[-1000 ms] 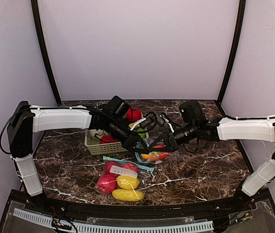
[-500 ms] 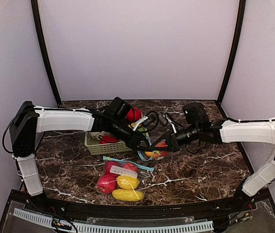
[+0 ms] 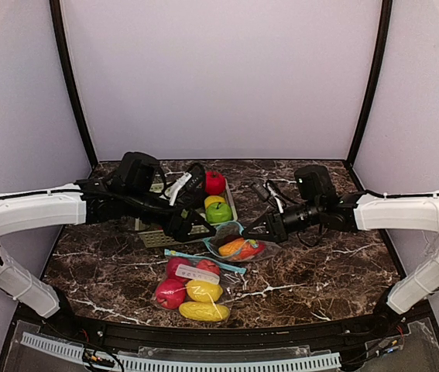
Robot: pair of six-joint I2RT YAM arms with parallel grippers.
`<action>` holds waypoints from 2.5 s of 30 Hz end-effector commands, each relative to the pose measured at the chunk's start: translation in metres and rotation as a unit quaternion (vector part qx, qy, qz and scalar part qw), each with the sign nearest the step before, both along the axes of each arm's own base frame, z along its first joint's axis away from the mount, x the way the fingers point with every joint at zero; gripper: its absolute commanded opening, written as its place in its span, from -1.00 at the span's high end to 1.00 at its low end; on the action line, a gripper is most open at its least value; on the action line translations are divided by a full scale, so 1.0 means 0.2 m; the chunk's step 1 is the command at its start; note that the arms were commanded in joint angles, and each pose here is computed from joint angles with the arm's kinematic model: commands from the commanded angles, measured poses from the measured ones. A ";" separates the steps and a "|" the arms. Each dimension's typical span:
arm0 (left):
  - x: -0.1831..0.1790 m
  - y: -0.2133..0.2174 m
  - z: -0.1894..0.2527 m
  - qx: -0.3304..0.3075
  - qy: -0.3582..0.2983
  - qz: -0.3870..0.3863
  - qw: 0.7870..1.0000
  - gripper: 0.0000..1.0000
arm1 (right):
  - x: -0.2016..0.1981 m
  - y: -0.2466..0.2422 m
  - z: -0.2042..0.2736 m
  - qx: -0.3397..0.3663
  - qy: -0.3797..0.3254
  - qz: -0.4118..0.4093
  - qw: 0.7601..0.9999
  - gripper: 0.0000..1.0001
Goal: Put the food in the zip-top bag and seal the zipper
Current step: Adjust the fake fruit in the zipper food storage bag, then pass from the right arm to the left
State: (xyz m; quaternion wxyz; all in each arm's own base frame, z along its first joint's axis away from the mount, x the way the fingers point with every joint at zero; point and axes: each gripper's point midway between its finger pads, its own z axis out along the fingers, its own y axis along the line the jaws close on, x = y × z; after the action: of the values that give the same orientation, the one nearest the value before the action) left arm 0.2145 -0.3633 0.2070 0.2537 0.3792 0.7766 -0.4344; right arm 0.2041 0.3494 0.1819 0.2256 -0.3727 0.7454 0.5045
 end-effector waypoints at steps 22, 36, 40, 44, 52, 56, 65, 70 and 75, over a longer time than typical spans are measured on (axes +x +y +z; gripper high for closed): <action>0.18 0.04 -0.34 0.014 0.114 0.130 0.985 -0.15 | -0.02 0.01 0.02 0.025 0.008 0.015 1.000 1.00; 0.13 0.08 -0.40 0.037 0.125 0.118 0.984 0.95 | 0.04 0.01 0.01 0.009 -0.008 -0.017 1.000 1.00; 0.13 0.15 -0.34 0.060 0.110 0.137 0.983 0.99 | 0.12 -0.03 0.00 -0.017 -0.025 -0.059 0.998 0.86; 0.10 0.22 -0.34 0.107 0.118 0.147 0.976 0.99 | 0.19 -0.09 0.00 -0.045 -0.044 -0.101 0.993 0.39; 0.10 0.32 -0.41 0.148 0.155 0.172 0.962 0.99 | 0.14 -0.17 0.02 -0.060 -0.084 -0.126 0.987 -0.02; 0.13 0.34 -0.41 0.144 0.161 0.183 0.959 0.99 | 0.05 -0.16 -0.08 -0.084 -0.088 -0.116 0.986 0.09; 0.16 0.34 -0.41 0.138 0.169 0.187 0.958 0.99 | -0.03 -0.05 -0.30 -0.142 -0.097 -0.107 0.979 0.21; 0.16 0.35 -0.42 0.142 0.169 0.188 0.957 0.99 | 0.00 0.02 -0.32 -0.147 -0.123 -0.109 0.975 0.29; 0.17 0.34 -0.42 0.141 0.171 0.188 0.957 0.99 | 0.03 0.04 -0.31 -0.151 -0.142 -0.113 0.972 0.40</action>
State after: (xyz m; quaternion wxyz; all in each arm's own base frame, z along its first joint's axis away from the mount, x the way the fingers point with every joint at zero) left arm 0.2475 -0.2950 0.1196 0.1456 0.1826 0.9176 -0.3215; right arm 0.1960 0.3454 0.1010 0.2825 -0.3806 0.8261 0.3046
